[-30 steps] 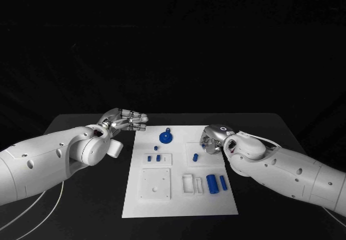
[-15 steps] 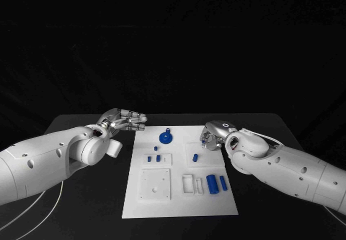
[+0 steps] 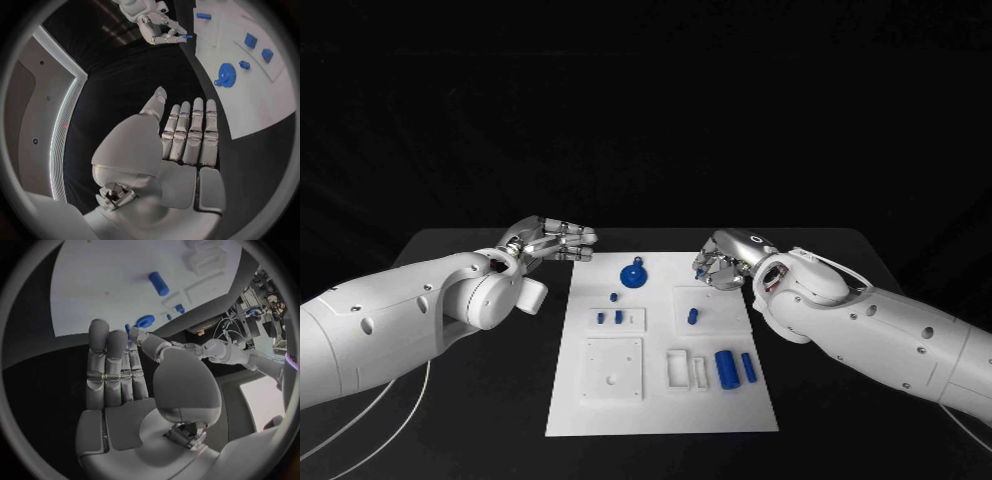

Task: Assemble the parts on the task board

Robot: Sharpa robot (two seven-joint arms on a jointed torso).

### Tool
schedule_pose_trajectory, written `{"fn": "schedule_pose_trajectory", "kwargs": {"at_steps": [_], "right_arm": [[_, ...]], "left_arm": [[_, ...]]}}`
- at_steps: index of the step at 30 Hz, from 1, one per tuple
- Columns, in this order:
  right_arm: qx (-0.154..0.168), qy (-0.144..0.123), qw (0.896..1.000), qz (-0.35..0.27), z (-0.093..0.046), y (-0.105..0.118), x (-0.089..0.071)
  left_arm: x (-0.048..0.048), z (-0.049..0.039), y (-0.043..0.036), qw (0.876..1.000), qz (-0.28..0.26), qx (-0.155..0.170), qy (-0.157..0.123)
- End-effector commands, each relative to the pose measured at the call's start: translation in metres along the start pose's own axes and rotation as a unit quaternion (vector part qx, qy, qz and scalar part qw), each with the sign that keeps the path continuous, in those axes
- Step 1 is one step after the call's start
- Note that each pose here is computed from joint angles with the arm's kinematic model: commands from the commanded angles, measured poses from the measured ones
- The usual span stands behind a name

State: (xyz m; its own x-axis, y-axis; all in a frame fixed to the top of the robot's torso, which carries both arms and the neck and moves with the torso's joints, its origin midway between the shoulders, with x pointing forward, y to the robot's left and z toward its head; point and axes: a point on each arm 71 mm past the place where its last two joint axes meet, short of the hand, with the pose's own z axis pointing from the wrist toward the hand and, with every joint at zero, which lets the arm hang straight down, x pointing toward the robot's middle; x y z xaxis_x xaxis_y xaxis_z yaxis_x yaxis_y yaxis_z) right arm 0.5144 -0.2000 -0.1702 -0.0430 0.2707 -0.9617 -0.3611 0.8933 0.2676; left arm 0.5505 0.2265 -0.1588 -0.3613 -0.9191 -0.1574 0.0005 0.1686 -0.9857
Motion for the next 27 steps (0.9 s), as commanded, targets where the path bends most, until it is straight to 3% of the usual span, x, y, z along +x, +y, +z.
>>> {"fn": "schedule_pose_trajectory", "kwargs": {"at_steps": [1,12,19,27], "right_arm": [[-0.034,-0.011,0.999,0.037,-0.002,0.015,-0.001],[-0.104,0.007,0.994,0.031,-0.012,0.068,0.016],[-0.132,0.037,0.991,0.012,-0.016,0.095,0.043],[-0.148,0.067,0.987,-0.004,-0.021,0.113,0.071]], "left_arm": [[0.0015,0.0016,-0.0031,1.0,0.0,0.013,-0.003],[0.0061,0.0065,-0.0087,0.999,0.005,0.043,-0.029],[0.0069,0.0113,-0.0098,0.998,-0.004,0.048,-0.048],[0.0101,0.0147,-0.0109,0.997,-0.01,0.052,-0.047]]}}
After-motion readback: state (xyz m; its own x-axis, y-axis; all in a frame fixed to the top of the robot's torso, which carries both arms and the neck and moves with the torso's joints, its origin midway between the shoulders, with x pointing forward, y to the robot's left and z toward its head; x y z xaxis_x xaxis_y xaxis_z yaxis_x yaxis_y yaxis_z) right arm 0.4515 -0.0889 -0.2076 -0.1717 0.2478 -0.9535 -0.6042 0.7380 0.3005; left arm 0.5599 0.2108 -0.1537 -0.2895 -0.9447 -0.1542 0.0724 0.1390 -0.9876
